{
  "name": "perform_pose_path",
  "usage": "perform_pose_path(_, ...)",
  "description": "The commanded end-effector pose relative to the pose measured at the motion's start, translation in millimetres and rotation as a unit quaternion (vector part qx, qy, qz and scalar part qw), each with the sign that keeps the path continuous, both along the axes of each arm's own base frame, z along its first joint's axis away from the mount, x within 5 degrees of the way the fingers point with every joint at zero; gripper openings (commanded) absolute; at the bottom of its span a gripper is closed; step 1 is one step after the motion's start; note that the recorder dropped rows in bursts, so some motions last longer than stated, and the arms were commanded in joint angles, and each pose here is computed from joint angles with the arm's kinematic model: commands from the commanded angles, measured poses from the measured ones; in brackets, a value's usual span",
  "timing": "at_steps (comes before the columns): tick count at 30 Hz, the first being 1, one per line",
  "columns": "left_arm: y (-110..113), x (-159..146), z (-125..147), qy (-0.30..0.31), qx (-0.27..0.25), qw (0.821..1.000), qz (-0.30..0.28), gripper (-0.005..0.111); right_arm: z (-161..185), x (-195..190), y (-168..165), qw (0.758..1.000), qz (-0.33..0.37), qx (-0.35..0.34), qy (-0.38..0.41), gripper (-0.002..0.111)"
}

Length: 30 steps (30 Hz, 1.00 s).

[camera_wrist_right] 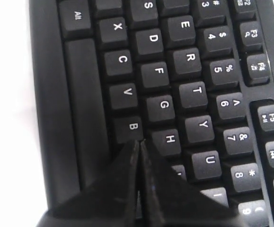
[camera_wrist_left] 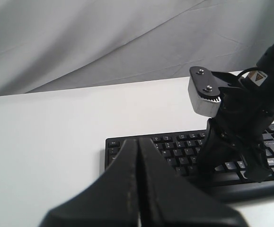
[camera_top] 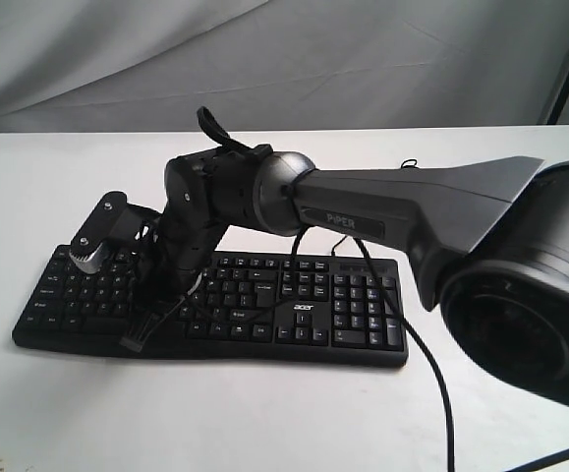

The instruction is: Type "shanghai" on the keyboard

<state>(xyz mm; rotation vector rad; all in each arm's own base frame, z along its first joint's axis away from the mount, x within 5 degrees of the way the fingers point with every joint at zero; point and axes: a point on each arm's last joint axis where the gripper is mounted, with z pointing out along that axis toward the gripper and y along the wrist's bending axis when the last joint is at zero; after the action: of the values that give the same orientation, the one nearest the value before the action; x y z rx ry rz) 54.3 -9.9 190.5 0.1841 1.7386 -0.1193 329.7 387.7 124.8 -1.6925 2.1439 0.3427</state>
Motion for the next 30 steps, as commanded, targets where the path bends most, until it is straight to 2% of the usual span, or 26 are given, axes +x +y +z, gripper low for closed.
perform_pose_path(1, 0, 0, -1, -0.002, -0.001, 1.000, -0.002, 0.000, 3, 3, -4, 1.000, -0.001, 0.002, -0.005, 0.000)
perform_pose_path(9, 0, 0, -1, -0.002, -0.001, 1.000, -0.002, 0.000, 4, 4, -3, 1.000, -0.003, 0.007, -0.011, 0.000)
perform_pose_path(19, 0, 0, -1, -0.002, -0.001, 1.000, -0.002, 0.000, 34, 10, 12, 0.998, 0.010, 0.044, -0.052, 0.000)
perform_pose_path(30, 0, 0, -1, -0.002, -0.001, 1.000, -0.002, 0.000, 18, 15, 22, 0.999, 0.011, 0.039, -0.031, 0.000)
